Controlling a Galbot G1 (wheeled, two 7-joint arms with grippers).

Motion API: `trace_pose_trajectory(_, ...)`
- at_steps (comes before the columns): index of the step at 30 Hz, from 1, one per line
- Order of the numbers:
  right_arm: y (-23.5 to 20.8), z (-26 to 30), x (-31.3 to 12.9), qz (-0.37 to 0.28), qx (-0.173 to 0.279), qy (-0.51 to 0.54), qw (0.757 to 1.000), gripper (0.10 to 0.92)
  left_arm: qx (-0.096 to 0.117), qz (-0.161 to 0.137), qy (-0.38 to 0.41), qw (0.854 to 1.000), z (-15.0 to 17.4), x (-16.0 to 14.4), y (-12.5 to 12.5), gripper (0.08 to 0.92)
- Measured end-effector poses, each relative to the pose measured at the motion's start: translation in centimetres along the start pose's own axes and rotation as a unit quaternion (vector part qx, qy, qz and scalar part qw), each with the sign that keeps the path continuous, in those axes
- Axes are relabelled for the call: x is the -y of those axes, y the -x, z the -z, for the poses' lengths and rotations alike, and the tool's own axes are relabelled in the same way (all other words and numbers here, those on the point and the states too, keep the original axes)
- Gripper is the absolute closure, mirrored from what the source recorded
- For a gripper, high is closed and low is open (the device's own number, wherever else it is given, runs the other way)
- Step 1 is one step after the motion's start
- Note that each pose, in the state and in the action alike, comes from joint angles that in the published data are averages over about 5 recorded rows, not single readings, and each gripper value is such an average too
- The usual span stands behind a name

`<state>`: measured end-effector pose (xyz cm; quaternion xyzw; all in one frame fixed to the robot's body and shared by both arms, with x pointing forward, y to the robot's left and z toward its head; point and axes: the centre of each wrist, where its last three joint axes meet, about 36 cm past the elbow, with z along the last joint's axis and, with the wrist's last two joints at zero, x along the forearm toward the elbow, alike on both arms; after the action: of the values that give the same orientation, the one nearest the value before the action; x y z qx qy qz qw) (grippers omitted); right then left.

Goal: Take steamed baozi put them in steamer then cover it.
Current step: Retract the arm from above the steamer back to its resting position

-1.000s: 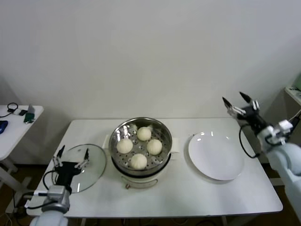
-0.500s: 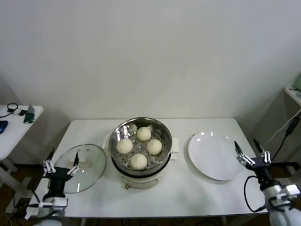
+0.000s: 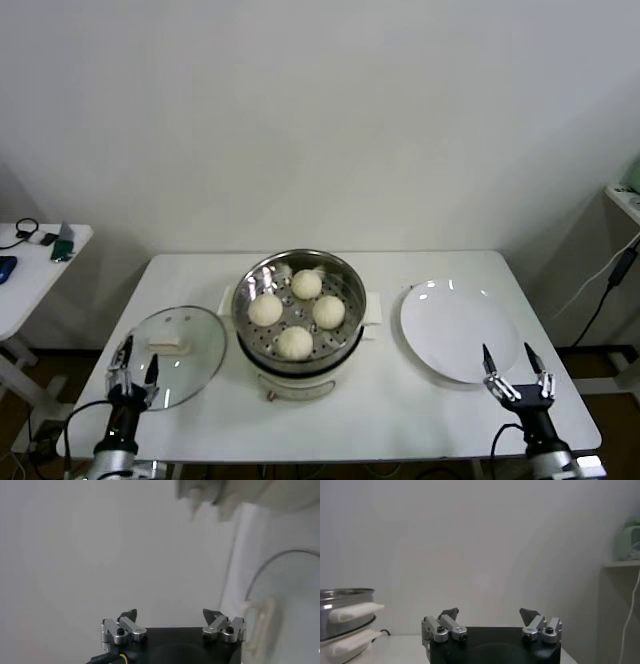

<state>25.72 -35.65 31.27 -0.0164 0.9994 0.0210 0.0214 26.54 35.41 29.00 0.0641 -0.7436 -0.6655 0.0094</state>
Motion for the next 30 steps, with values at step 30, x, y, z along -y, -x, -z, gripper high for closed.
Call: trace_pose_trajectory(30,-4.8,-3.0,-3.5,-0.004,-0.014,0.017,1.0,0.2,0.003,-0.063,0.096,0.993,-3.3,4.0,5.7,0.177)
